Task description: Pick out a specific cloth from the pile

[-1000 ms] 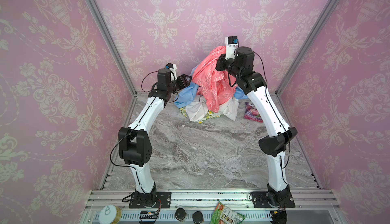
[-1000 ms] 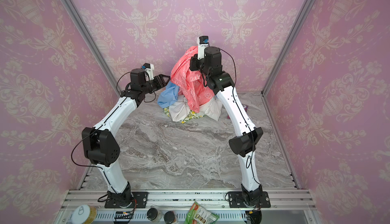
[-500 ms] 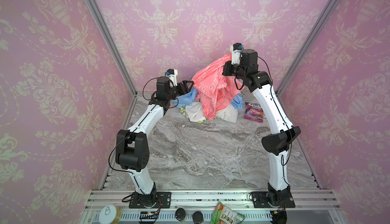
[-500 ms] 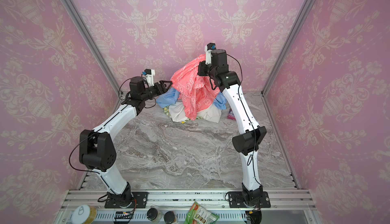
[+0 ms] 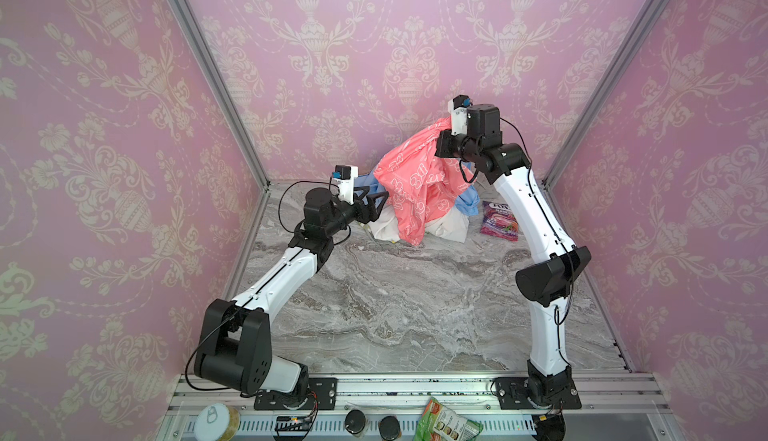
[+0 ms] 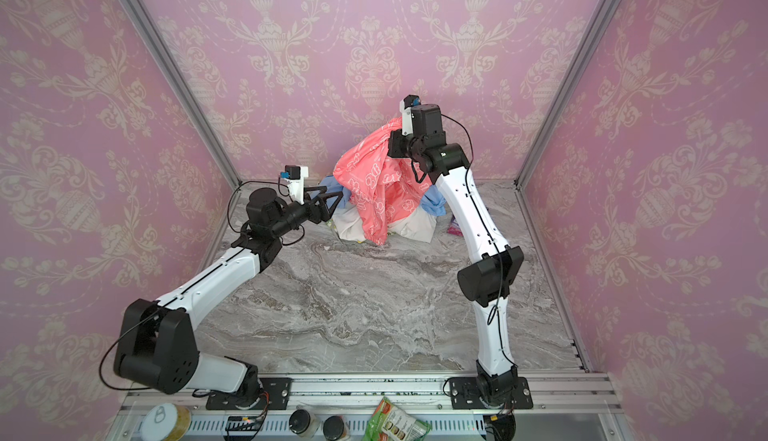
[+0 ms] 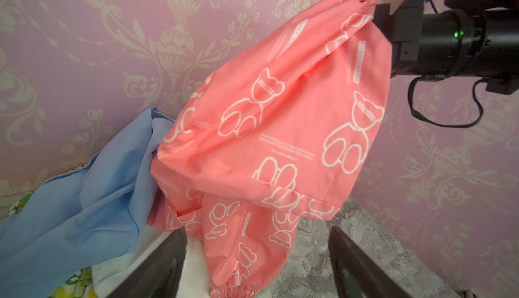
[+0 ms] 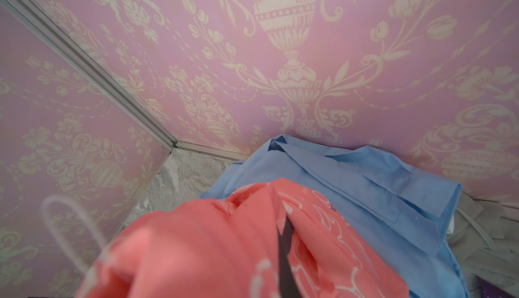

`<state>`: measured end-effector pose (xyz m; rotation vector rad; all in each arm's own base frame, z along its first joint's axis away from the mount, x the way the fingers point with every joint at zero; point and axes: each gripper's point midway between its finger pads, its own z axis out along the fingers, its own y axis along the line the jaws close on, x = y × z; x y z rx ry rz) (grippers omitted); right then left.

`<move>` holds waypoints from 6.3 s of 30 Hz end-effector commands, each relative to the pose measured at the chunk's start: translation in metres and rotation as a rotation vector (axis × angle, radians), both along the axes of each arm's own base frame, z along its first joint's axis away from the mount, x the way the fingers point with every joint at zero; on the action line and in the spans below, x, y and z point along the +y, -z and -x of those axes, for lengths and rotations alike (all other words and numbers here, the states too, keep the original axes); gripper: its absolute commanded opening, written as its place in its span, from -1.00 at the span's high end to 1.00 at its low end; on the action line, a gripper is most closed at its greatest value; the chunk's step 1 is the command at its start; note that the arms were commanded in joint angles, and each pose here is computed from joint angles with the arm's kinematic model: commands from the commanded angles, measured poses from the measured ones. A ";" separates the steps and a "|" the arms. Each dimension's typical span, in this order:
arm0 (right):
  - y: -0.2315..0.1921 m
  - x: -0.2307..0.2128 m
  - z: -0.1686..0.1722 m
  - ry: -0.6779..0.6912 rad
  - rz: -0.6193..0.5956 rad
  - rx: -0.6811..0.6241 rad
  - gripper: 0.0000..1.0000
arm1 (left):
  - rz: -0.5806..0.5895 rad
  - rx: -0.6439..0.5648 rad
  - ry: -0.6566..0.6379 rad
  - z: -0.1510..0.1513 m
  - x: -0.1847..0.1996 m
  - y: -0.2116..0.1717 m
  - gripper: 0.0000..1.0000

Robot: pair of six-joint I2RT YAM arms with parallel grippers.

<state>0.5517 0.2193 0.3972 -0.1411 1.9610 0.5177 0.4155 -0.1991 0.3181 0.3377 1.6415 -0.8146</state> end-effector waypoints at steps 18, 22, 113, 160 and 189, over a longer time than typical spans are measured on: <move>-0.030 -0.012 0.031 0.076 -0.109 0.001 1.00 | -0.326 -0.422 -0.351 -0.078 -0.121 0.018 -0.99; -0.030 -0.012 0.034 0.086 -0.125 0.016 1.00 | -0.312 -0.483 -0.468 -0.101 -0.129 0.017 -0.99; 0.156 -0.002 0.212 -0.240 -0.078 -0.005 -0.91 | 0.045 0.154 -0.937 0.093 0.216 -0.099 1.00; 0.187 0.019 0.213 -0.294 -0.027 0.027 -0.89 | 0.304 0.411 -0.939 0.119 0.267 0.047 1.00; 0.232 0.116 0.258 -0.568 0.069 -0.073 -0.81 | -0.532 0.526 -1.256 0.123 0.270 0.120 1.00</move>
